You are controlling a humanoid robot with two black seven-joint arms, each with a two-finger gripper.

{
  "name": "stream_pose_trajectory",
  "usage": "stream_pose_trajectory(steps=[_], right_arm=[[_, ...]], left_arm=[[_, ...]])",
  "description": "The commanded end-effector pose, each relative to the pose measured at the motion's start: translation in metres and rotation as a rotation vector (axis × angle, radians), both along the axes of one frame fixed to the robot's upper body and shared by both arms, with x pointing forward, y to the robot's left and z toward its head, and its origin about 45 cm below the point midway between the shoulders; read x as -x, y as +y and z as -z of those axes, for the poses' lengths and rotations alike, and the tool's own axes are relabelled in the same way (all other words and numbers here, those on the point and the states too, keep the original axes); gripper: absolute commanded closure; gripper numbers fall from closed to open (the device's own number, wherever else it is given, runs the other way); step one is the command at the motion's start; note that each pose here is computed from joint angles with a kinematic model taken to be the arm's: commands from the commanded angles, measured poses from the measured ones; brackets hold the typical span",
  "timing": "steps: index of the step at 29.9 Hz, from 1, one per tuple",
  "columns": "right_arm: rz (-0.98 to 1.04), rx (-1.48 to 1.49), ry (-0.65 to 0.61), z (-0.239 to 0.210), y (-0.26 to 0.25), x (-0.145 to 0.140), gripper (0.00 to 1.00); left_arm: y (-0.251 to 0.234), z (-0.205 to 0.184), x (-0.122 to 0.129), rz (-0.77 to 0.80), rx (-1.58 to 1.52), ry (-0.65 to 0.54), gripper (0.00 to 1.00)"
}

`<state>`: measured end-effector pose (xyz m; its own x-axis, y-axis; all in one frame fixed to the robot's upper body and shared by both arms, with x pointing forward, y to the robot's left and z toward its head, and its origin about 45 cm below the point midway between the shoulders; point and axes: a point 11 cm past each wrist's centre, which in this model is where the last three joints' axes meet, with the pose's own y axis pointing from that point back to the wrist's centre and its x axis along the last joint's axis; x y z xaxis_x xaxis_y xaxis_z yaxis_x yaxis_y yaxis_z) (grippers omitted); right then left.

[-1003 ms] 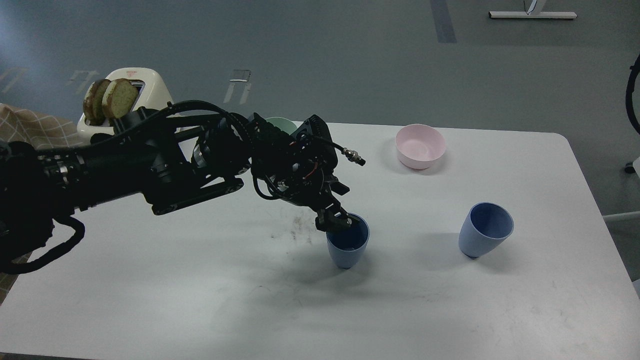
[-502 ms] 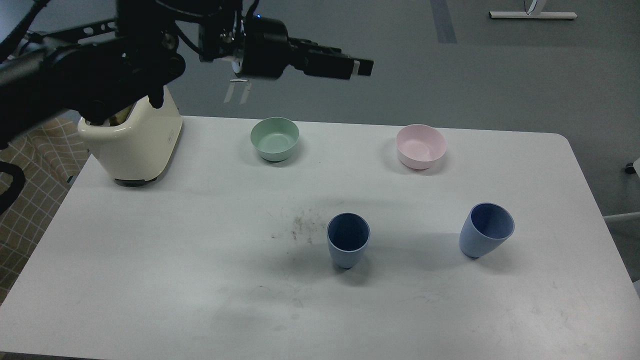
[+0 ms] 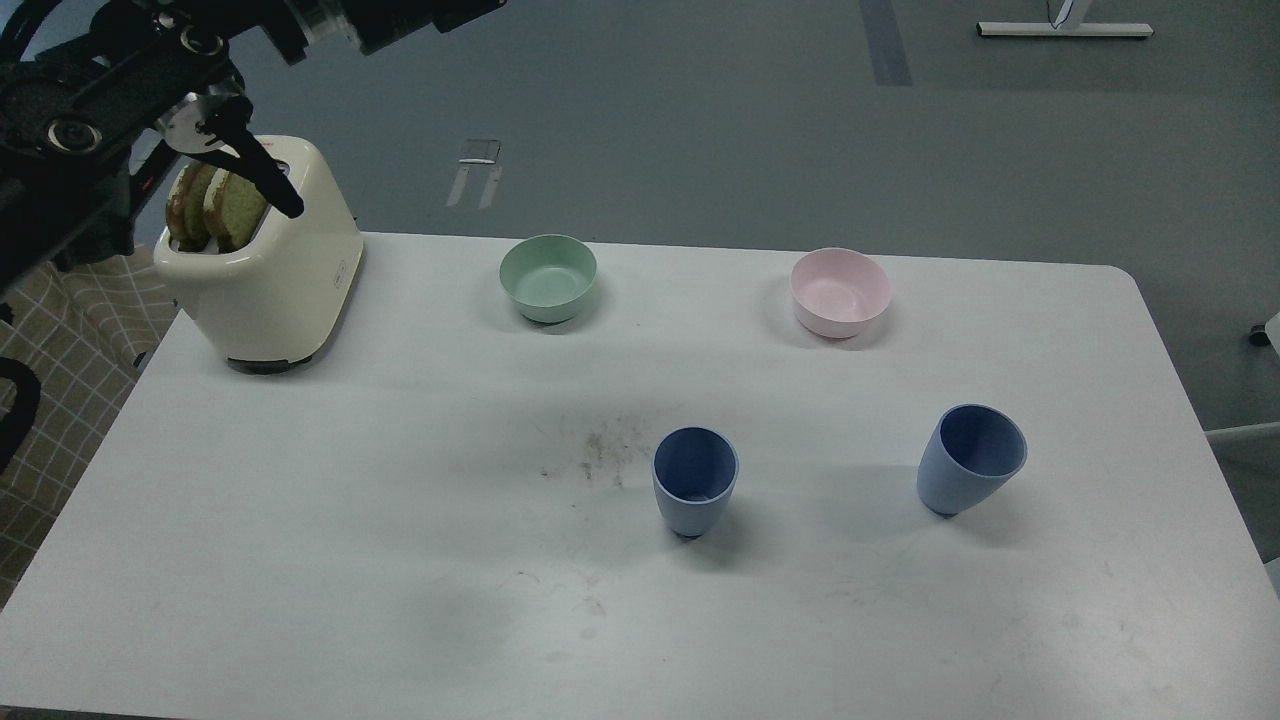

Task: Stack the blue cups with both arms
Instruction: 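Open the left gripper and raise it away from the cup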

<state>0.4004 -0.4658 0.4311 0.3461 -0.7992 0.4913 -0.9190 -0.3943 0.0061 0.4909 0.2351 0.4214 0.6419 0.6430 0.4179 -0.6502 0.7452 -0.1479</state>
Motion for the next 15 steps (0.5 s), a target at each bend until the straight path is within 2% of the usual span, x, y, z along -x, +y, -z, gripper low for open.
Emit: stream_pose_trajectory(steps=[1,7,9,15], right_arm=[[-0.006,0.181,0.056,0.02,-0.003,0.005,0.0],[-0.088,0.409,0.168,0.073,0.012,0.016,0.0],[-0.159,0.48,0.233,0.108,0.027,0.026,0.0],[-0.263,0.614,0.315,0.155,0.042,0.046,0.0]], left_arm=[[0.002,0.013,-0.003,-0.014,0.013,0.029,0.04],[-0.005,0.03,-0.001,-0.003,0.022,0.062,0.04],[-0.006,0.036,0.0,-0.002,0.024,0.074,0.04],[-0.009,0.044,0.001,0.003,0.027,0.089,0.04]])
